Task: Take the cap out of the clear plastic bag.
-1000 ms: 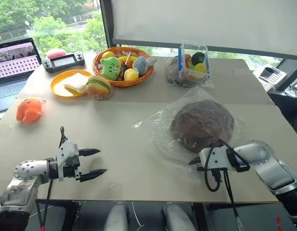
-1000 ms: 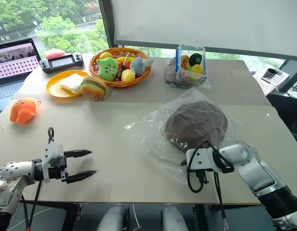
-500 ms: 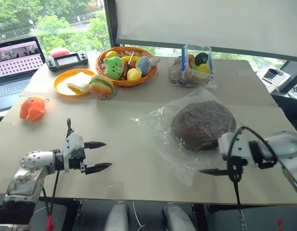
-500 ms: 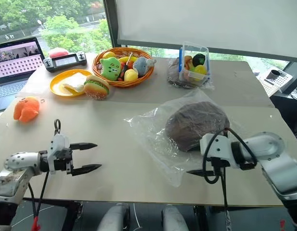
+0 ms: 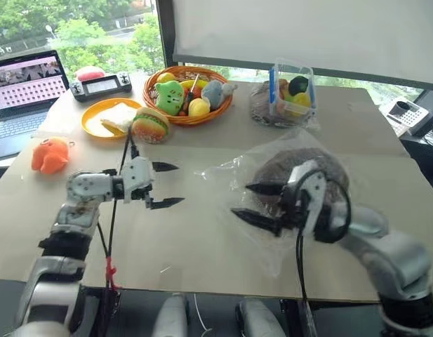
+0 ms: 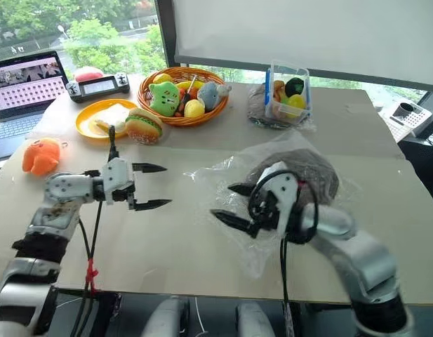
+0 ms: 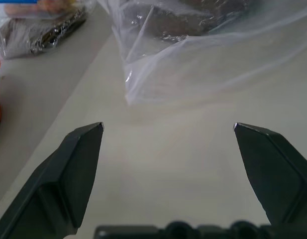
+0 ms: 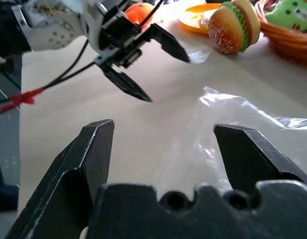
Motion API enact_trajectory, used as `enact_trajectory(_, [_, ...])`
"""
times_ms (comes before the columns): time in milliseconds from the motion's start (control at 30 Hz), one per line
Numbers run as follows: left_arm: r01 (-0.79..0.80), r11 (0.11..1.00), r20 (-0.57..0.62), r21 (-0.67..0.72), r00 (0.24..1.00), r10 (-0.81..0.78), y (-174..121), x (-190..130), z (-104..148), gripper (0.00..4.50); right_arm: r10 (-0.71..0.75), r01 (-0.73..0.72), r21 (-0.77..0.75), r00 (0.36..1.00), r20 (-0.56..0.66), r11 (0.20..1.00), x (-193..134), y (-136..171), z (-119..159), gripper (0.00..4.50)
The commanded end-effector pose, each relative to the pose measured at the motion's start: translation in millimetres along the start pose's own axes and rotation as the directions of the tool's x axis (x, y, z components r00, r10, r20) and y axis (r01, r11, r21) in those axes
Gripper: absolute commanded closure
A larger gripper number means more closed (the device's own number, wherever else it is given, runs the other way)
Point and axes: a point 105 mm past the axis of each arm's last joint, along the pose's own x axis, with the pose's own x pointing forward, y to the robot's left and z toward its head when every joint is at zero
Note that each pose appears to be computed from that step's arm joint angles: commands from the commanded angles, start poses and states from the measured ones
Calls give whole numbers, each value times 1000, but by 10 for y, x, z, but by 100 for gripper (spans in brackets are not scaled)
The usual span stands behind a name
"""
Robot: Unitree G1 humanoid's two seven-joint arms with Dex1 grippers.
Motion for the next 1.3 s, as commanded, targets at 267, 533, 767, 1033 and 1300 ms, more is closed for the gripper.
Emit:
enact_trajectory(267, [9,998,120,69,993,-17,167,345,190,0,-132,132,-7,990,-50,991,-164,90,-112,63])
enact_trajectory(533, [-16,997,121,73,993,8,220,427,197,0,-235,214,-116,948,-217,970,-120,65,-484,63])
enact_trajectory(767, [-29,987,71,155,997,18,122,750,155,0,-269,245,-134,940,-208,960,-158,75,-466,63])
enact_trajectory(1033, [-44,986,103,159,994,28,57,1157,294,26,-295,262,-159,924,-244,952,-246,105,-506,58])
enact_trajectory(1300, [-63,984,83,166,995,49,124,1110,259,285,-330,289,-182,906,-266,940,-304,86,-525,57])
